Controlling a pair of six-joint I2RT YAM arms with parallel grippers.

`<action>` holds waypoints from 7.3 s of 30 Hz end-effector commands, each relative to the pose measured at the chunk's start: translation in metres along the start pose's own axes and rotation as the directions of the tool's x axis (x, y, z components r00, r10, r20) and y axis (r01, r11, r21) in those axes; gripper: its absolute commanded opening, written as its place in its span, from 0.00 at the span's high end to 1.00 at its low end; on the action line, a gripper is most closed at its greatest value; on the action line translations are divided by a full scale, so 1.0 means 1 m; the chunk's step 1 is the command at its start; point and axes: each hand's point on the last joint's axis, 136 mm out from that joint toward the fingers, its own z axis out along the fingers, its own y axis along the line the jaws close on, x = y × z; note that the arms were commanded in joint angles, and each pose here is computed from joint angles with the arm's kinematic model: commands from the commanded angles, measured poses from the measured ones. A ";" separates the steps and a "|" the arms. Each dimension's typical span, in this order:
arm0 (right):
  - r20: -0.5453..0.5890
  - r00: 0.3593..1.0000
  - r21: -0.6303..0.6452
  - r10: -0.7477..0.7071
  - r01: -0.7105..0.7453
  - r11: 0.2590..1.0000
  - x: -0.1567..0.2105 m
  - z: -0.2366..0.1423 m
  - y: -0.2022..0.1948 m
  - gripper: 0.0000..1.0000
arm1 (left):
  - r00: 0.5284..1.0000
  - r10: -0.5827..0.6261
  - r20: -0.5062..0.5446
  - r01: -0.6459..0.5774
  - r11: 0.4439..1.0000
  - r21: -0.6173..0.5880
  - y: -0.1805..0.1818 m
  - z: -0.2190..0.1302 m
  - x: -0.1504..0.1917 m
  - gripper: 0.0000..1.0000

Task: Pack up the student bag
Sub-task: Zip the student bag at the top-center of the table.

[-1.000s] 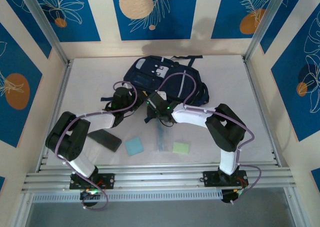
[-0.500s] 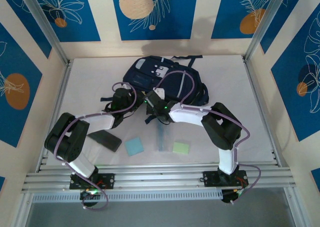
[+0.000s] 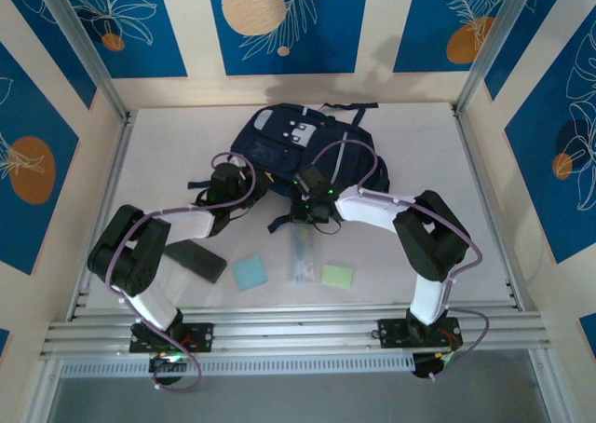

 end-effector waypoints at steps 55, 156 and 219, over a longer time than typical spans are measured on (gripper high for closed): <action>-0.523 0.851 -0.044 0.048 -0.084 0.995 0.077 -0.088 -0.033 1.00 | 0.991 0.019 -0.129 -0.010 0.998 0.068 0.011 0.017 0.004 1.00; -0.120 0.971 0.277 -0.205 0.231 0.933 -0.164 -0.024 -0.165 1.00 | 0.987 0.020 -0.162 -0.043 0.989 -0.140 0.039 -0.094 -0.015 1.00; 0.032 0.996 0.107 0.081 -0.084 0.991 -0.008 -0.092 -0.122 0.53 | 0.913 0.306 -0.271 -0.369 0.902 -0.224 0.033 0.001 -0.117 0.36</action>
